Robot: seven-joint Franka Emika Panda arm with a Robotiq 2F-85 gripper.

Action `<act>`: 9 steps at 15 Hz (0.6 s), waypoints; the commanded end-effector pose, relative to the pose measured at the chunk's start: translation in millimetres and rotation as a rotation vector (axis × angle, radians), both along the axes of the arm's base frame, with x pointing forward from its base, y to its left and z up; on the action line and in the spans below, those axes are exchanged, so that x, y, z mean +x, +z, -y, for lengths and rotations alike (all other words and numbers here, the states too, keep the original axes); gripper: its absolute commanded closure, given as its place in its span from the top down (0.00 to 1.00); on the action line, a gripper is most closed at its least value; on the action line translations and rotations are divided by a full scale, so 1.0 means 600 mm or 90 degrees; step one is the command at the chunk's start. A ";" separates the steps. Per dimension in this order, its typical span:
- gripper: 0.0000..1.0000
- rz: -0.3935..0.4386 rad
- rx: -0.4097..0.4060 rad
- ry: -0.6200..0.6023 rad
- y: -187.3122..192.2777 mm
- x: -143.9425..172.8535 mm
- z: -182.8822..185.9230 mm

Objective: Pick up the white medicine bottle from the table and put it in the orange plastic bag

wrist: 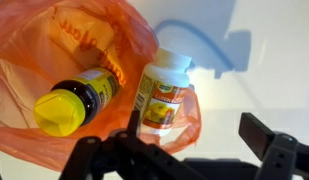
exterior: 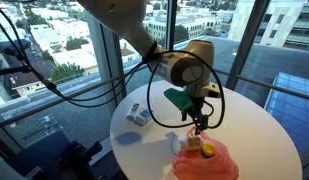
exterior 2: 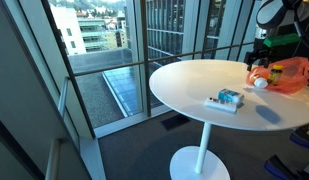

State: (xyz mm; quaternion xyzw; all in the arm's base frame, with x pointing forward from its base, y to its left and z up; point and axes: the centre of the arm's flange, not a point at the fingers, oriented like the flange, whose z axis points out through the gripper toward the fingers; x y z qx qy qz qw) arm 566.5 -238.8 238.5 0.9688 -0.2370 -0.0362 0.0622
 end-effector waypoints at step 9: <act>1.00 0.062 0.006 -0.136 -0.021 0.026 0.003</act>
